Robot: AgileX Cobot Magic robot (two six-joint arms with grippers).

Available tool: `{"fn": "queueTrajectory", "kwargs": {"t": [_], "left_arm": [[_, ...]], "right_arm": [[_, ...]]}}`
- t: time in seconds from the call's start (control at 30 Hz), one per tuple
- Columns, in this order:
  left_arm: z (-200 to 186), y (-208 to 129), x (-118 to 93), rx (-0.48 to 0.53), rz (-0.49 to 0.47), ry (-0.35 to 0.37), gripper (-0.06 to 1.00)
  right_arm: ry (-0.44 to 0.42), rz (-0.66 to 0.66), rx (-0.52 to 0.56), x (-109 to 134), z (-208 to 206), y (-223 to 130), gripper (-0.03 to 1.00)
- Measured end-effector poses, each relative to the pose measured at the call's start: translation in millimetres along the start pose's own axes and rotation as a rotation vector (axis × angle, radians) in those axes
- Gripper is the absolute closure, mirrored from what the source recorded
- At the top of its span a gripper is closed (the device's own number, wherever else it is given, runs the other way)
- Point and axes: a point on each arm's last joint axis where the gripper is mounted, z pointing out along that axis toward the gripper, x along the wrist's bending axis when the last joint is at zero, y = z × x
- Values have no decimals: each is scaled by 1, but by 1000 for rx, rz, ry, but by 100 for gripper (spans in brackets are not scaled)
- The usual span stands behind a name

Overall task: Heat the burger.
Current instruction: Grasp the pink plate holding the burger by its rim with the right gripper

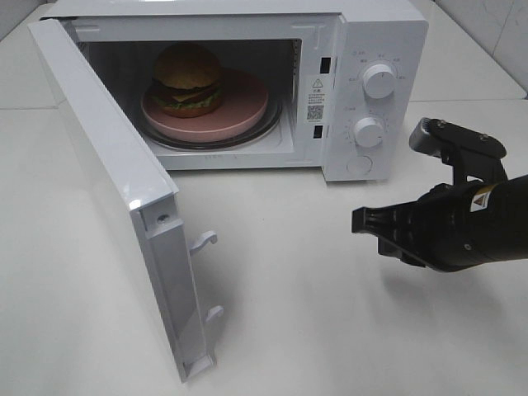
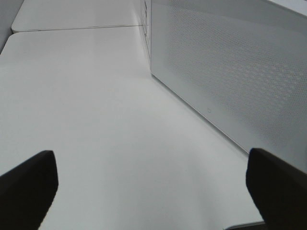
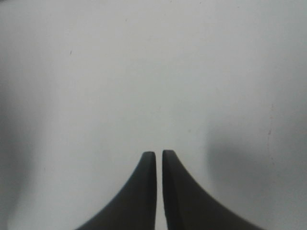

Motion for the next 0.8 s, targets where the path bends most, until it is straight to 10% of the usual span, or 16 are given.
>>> {"fn": "queueTrajectory", "kwargs": {"t": [0.3, 0.47, 0.8], "left_arm": [[0, 0, 0, 0, 0, 0, -4], [0, 0, 0, 0, 0, 0, -4], [0, 0, 0, 0, 0, 0, -4]], "right_arm": [[40, -304, 124, 9, -15, 4, 66], [104, -559, 176, 28, -21, 31, 13], [167, -907, 370, 44, -3, 57, -2]]}}
